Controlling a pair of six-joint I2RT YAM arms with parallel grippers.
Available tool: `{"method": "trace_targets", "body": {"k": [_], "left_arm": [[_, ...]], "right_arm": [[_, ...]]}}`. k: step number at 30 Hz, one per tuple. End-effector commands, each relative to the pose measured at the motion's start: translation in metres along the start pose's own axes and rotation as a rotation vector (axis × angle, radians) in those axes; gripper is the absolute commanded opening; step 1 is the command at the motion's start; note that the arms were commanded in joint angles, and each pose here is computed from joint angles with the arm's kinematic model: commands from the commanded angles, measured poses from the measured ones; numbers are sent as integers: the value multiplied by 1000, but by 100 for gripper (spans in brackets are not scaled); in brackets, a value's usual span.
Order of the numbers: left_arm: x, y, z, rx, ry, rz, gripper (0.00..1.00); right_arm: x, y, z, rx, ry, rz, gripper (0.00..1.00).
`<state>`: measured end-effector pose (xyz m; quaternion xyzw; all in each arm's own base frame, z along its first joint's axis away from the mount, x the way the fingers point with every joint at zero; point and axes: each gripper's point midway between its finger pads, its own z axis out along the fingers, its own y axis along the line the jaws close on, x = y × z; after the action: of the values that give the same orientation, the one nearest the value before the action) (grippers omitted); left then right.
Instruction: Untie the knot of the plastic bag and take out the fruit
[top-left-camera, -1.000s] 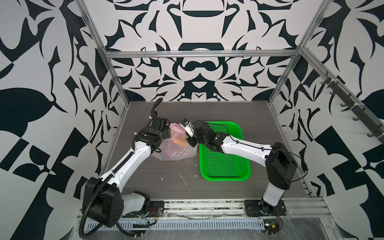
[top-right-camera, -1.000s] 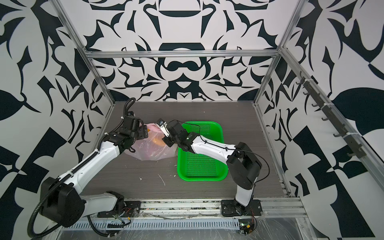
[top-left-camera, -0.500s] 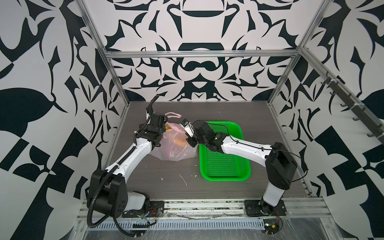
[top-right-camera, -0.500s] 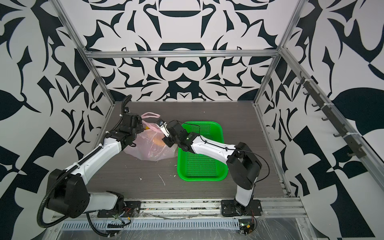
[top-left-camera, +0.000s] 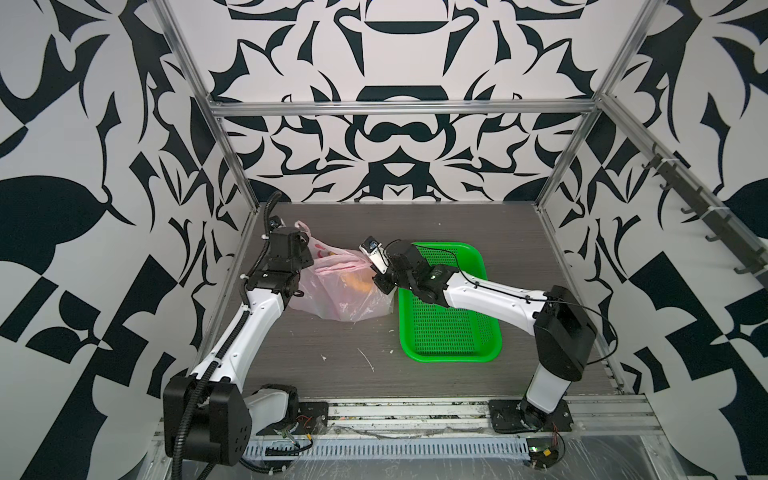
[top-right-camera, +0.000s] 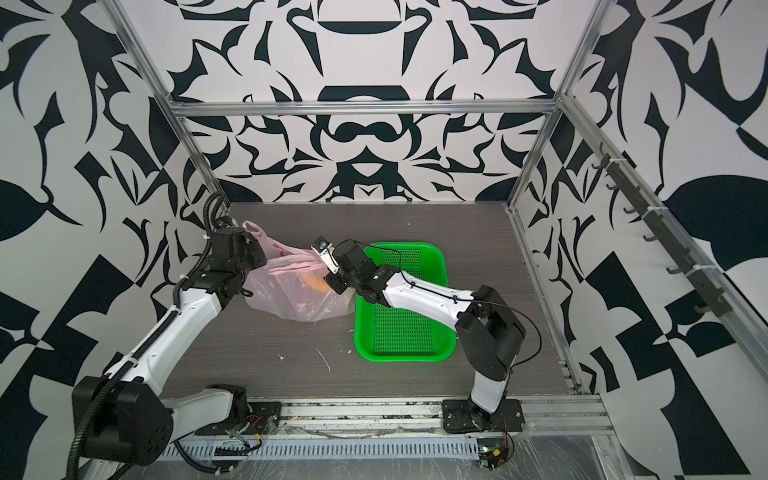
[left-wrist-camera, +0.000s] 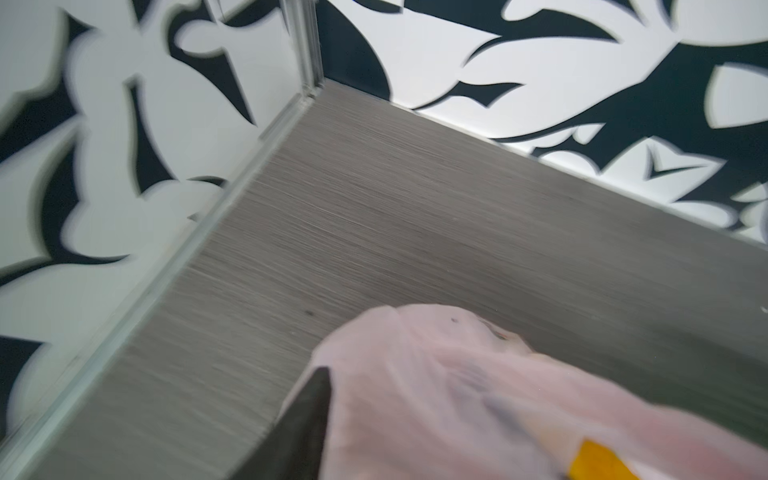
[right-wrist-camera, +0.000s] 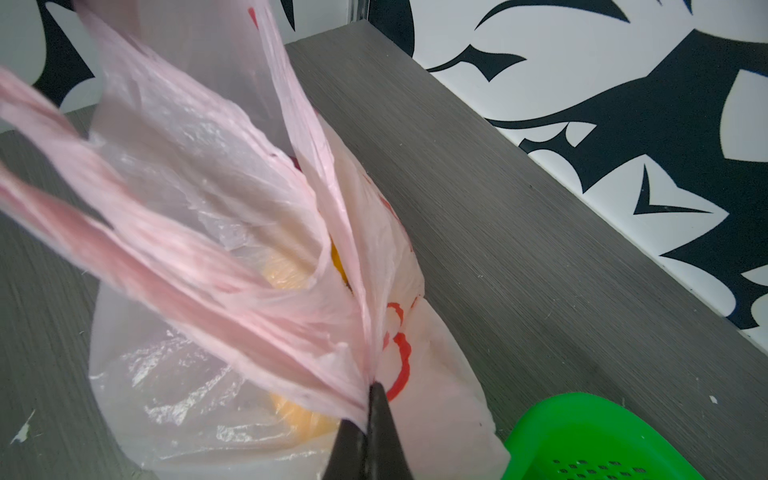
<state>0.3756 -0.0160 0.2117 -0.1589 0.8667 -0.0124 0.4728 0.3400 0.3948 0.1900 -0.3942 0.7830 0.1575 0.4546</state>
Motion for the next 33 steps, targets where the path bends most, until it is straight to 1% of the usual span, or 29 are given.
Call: {"method": "trace_targets", "body": {"k": [1,2,3,5,8,11,12,14,18,22,24,26,29,33], "left_arm": [[13,-18,-6,135,47,-55,23],[15,-21,-7,158,54,-69,17],[17,-24,-9,179,59,-79,13],[21,-27,-13,211,62,-110,7],[23,-30,-22,253,52,-147,4],[24,-31,-30,284,42,-166,3],[23,-32,-33,293,40,-172,2],[24,-35,-39,322,40,-180,1],[28,-40,-49,375,53,-185,0],[33,-42,-59,422,40,-190,0],[33,-42,-64,444,19,-192,0],[36,-42,-67,460,5,-192,0],[41,-40,-67,466,2,-190,0],[50,-37,-64,461,8,-191,0]], "right_arm": [[-32,-6,-23,12,-82,19,9],[-32,-7,-24,15,-82,21,13],[-32,-8,-26,18,-81,24,16],[-36,-9,-32,33,-86,36,25],[-42,-7,-46,81,-89,26,37],[-49,-8,-62,194,-96,40,46],[-49,-8,-65,227,-88,60,48],[-47,-10,-71,292,-66,139,52],[-46,-9,-78,294,-83,313,53],[-62,-10,-80,290,-113,404,55],[-72,-8,-77,282,-114,409,56],[-83,-5,-69,270,-112,384,58],[-98,5,-56,221,-95,307,60],[-99,20,-29,169,-12,185,63]]}}
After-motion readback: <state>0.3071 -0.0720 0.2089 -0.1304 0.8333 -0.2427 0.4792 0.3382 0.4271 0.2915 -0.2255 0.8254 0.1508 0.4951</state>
